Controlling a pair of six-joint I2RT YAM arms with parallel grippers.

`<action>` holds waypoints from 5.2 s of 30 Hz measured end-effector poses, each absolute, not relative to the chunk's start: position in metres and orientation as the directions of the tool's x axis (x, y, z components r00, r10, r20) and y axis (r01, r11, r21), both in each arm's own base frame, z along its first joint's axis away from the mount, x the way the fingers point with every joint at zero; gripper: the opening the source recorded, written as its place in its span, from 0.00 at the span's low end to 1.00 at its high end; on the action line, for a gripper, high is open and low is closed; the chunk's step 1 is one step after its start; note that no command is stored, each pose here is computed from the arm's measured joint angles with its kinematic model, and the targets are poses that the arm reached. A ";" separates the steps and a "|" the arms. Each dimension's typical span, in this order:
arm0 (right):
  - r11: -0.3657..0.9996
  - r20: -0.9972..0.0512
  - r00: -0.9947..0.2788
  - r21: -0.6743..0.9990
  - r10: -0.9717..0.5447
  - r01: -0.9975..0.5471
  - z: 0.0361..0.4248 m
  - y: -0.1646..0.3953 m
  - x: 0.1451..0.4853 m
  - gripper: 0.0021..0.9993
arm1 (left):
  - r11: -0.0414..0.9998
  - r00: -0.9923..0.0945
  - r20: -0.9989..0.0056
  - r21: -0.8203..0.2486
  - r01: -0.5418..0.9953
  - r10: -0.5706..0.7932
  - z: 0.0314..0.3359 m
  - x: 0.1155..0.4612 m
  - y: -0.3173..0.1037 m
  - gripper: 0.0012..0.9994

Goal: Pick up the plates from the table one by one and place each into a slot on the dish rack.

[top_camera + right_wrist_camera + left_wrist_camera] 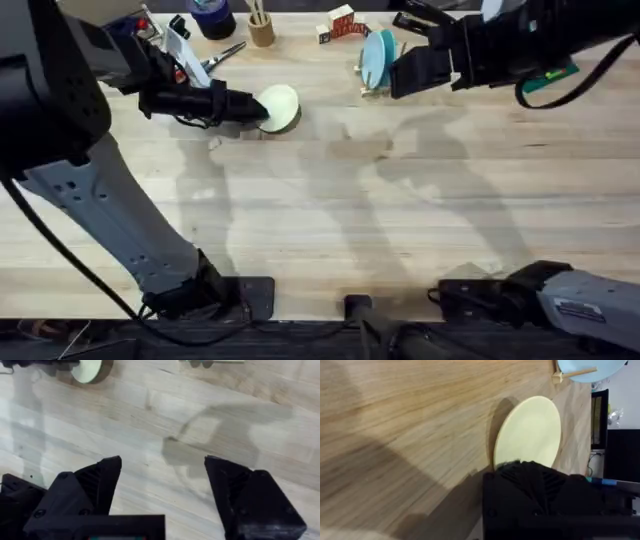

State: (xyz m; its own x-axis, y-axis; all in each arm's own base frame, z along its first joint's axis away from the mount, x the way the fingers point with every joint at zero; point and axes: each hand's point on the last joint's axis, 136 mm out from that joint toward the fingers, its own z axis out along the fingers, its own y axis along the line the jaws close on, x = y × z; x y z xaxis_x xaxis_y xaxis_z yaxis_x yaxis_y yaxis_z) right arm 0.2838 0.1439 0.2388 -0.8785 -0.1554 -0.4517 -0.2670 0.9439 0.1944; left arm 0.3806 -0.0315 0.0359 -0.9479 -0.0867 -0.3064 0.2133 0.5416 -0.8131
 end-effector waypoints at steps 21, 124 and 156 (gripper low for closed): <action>0.897 -0.498 -0.843 0.249 -0.204 -0.365 0.231 0.192 0.307 1.00 | 0.489 -0.952 -0.280 -0.852 0.188 -0.123 0.036 0.384 -0.033 0.04; 0.785 -0.351 -0.936 0.568 -0.038 -0.245 0.087 0.339 0.385 0.03 | 0.596 -0.987 -0.150 -0.798 0.089 -0.054 0.033 0.375 -0.043 0.04; 0.962 -0.521 -0.824 0.022 -0.222 -0.273 0.244 0.117 0.341 0.03 | 0.854 -0.703 -0.595 -0.052 0.518 0.390 0.258 0.265 -0.103 0.88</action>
State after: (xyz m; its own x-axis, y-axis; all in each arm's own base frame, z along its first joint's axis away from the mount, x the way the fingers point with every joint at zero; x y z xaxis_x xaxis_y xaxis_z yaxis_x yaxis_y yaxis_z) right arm 0.3407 0.1168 0.2444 -0.8240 -0.2219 -0.5213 -0.2730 0.9618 0.0220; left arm 0.2651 -0.1026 0.2583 -0.7032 0.3899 -0.5945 0.5178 0.8539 -0.0524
